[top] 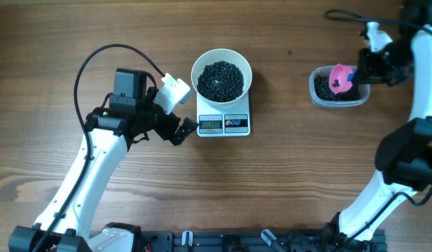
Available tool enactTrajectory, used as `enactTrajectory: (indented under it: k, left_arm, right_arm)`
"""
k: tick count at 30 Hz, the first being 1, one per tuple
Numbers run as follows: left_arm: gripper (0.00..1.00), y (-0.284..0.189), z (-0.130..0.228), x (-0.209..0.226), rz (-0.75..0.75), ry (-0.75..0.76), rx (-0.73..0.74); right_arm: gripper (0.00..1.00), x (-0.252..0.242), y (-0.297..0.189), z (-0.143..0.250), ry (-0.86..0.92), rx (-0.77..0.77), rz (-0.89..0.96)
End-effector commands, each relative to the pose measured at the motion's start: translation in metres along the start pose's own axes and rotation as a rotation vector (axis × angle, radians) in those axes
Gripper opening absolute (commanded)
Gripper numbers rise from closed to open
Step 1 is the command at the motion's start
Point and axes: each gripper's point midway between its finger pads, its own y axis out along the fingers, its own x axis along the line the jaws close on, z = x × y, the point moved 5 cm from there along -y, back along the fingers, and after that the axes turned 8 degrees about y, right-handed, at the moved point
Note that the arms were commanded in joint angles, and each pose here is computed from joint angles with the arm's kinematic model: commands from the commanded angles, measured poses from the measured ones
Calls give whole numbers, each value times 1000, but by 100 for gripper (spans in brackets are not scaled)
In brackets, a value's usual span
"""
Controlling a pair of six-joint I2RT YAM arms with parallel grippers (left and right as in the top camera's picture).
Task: Scoop item into bowl and weigh 150g on scale
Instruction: 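Scoop a small amount of beans from the tub and lift toward bowl, then tip the scoop over the white bowl to add a few beans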
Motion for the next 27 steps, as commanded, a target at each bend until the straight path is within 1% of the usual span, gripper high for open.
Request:
enactTrajectory:
  k: [1, 9, 13, 18, 23, 27]
  left_arm:
    - [100, 1, 1, -1, 16, 0, -8]
    - [100, 1, 1, -1, 16, 0, -8]
    - [100, 1, 1, -1, 16, 0, -7]
    - [100, 1, 1, -1, 16, 0, -8]
    - [100, 1, 1, -1, 16, 0, -8]
    - [100, 1, 1, -1, 16, 0, -7]
  right_arm:
    - [4, 14, -27, 0, -38, -105, -206]
    - [4, 46, -34, -5, -78, -150, -418]
    - [4, 70, -27, -13, -48, -143, -418]
    - [4, 122, -14, -19, -149, -132, -427]
    - [4, 178, -14, -19, -260, -155, -442]
    - [4, 210, -3, -17, -320, -165, -378]
